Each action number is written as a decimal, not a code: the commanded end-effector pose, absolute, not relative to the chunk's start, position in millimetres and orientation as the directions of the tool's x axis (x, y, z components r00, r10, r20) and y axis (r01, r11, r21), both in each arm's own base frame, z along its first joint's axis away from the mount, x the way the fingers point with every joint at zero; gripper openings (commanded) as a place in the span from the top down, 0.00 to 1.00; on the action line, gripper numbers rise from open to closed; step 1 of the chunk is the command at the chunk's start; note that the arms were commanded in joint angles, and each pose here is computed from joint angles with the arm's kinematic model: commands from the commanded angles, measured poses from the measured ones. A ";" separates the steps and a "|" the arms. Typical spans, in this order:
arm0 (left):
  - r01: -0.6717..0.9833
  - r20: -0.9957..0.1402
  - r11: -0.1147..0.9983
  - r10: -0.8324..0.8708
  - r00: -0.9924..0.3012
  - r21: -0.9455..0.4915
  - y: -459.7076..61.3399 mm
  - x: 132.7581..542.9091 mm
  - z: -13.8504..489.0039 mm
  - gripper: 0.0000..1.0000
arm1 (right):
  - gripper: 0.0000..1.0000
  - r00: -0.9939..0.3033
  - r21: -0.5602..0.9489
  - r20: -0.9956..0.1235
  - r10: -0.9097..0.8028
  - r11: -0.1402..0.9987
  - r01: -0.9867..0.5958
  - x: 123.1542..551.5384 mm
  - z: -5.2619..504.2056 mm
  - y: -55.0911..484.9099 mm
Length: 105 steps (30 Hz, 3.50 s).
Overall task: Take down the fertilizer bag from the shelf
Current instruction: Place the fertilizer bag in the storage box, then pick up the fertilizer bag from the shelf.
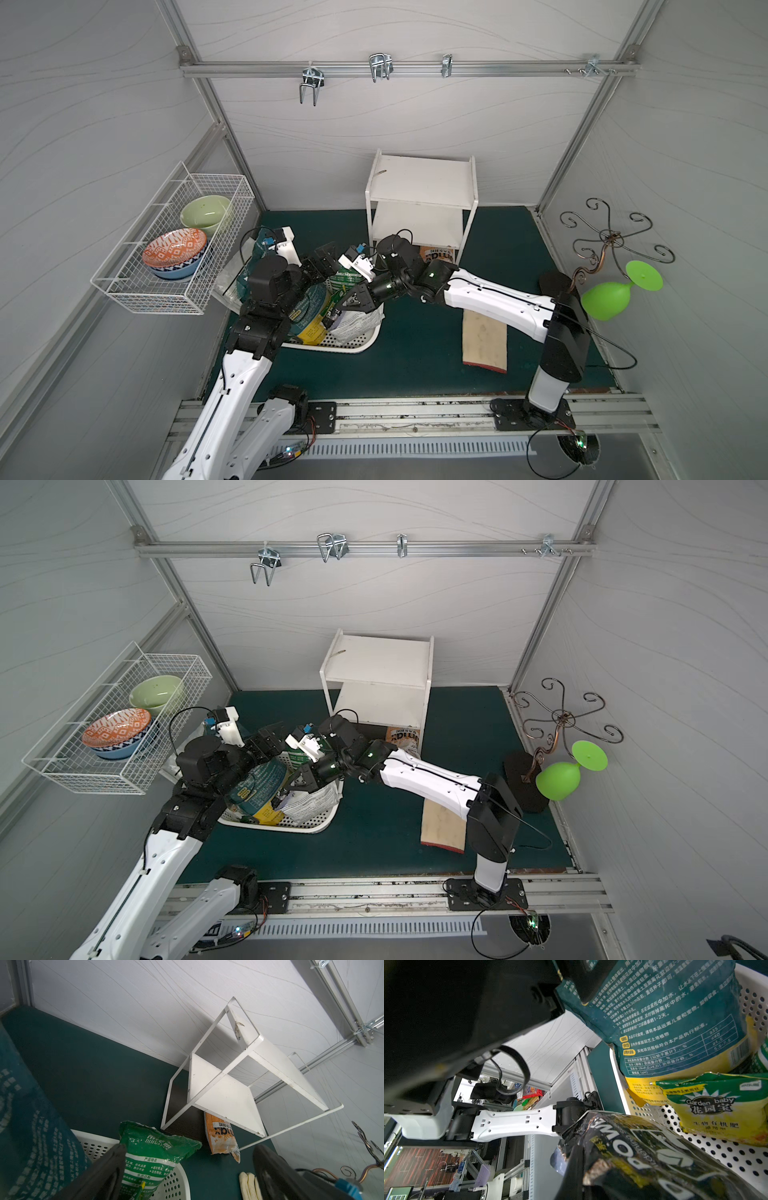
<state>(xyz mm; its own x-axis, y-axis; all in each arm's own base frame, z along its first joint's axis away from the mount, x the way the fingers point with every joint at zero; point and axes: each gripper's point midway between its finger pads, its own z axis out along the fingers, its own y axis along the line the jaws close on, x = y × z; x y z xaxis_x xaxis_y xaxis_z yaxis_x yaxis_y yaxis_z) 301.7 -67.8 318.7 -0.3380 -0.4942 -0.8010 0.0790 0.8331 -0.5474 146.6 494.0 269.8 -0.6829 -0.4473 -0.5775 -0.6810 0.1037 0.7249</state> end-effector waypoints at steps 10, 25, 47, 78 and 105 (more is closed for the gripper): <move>0.095 -0.825 0.840 -0.494 -0.273 -0.534 -62.6 302.8 332.5 0.01 | 1.00 -0.662 0.762 -0.552 -0.507 0.015 -0.647 124.1 264.2 520.6; 0.088 -0.834 0.849 -0.484 -0.266 -0.521 -60.7 303.9 331.7 0.01 | 1.00 -0.646 0.759 -0.576 -0.500 -0.033 -0.651 116.0 282.3 526.6; 0.079 -0.828 0.845 -0.494 -0.263 -0.529 -60.1 307.8 330.1 0.01 | 0.65 -0.736 0.771 -0.479 -0.478 0.172 -0.613 174.4 223.6 513.3; 0.145 -0.793 0.800 -0.520 -0.319 -0.583 -79.0 318.0 314.9 0.01 | 0.46 -0.908 0.591 -0.386 0.165 0.800 -0.106 293.6 140.5 257.1; 0.144 -0.784 0.792 -0.528 -0.327 -0.593 -78.5 309.7 313.5 0.01 | 0.43 -0.678 0.618 -0.468 0.567 0.758 0.207 409.0 91.8 254.0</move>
<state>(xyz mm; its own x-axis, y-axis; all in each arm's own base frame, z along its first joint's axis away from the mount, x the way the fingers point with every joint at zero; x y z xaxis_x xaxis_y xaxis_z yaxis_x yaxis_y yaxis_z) 310.3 -78.6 293.1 -0.3793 -0.5223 -0.7637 0.0965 0.7986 -0.5941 380.5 249.9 69.5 -0.7579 0.5070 -0.4107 0.2289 0.7960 0.5603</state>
